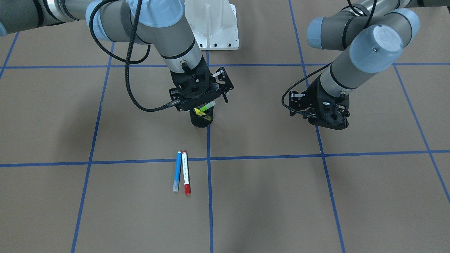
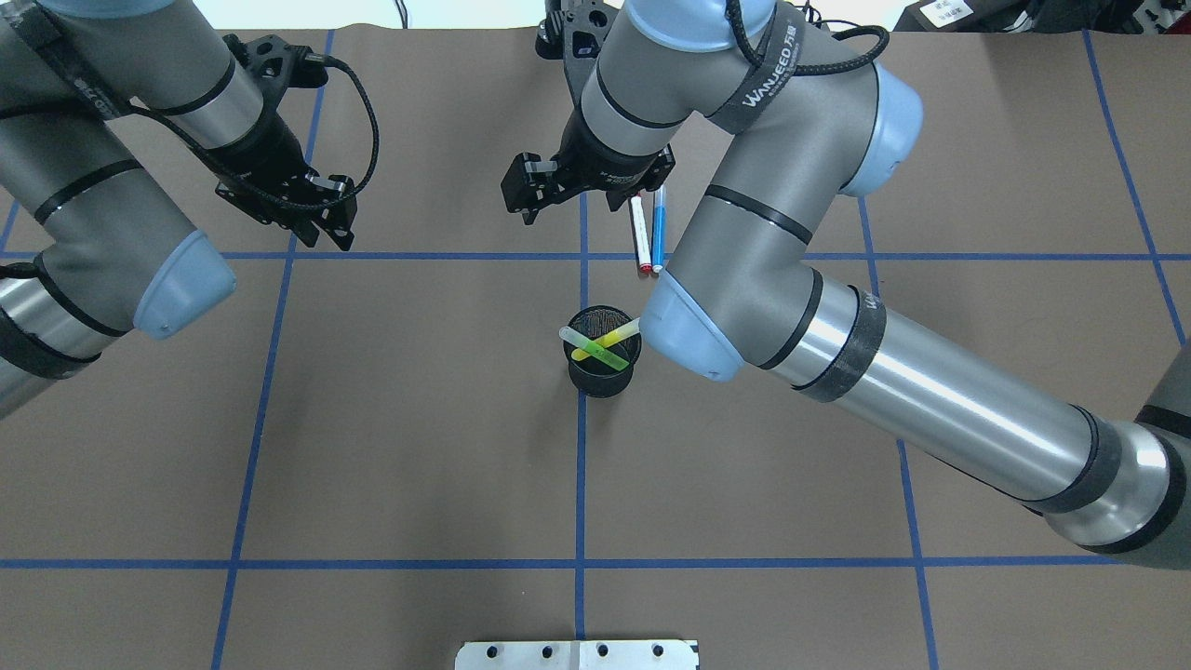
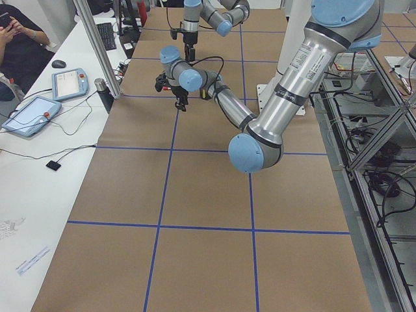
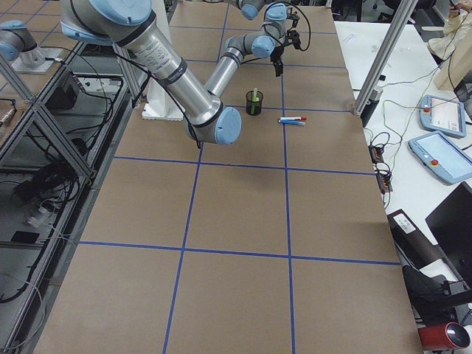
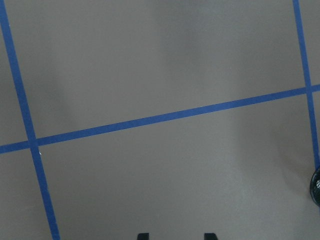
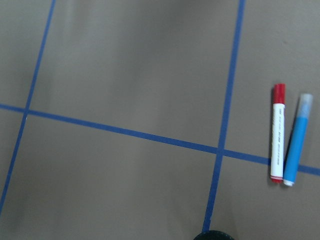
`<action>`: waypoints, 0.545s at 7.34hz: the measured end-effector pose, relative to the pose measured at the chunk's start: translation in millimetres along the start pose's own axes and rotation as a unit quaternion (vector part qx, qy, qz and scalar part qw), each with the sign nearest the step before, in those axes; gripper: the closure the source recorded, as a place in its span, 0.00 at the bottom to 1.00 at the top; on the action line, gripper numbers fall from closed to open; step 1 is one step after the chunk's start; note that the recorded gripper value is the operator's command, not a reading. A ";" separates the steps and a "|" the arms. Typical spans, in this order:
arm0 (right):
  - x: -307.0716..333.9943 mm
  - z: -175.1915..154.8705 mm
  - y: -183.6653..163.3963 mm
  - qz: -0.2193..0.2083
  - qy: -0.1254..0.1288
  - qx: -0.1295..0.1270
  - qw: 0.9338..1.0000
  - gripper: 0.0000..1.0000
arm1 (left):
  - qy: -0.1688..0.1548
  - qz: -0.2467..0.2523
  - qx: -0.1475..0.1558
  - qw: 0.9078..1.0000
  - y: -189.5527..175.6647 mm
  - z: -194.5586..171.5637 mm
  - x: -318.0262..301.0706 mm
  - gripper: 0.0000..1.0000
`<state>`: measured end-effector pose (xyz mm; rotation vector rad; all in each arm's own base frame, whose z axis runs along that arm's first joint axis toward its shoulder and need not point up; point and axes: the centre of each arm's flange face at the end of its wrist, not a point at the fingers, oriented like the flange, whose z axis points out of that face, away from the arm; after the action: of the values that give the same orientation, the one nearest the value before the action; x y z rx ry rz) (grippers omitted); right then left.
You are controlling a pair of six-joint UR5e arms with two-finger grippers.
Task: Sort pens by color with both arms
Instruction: 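Move the right gripper over the pen cup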
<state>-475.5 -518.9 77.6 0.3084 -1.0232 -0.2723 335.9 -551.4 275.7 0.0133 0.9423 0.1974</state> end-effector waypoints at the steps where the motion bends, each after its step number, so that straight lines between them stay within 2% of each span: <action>1: -4.2 3.5 -3.7 -0.041 0.002 -0.002 0.999 0.06 | 0.001 -0.004 -0.006 1.000 3.0 2.2 -3.8 0.52; 4: -15.2 42.8 -18.5 -0.141 0.018 -0.032 0.989 0.11 | 0.002 -0.021 -0.026 0.999 9.8 4.4 -12.7 0.50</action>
<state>-521.5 -535.7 79.4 0.3988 -0.9319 -0.5522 330.6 -543.7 289.4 -0.0547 0.9396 0.1837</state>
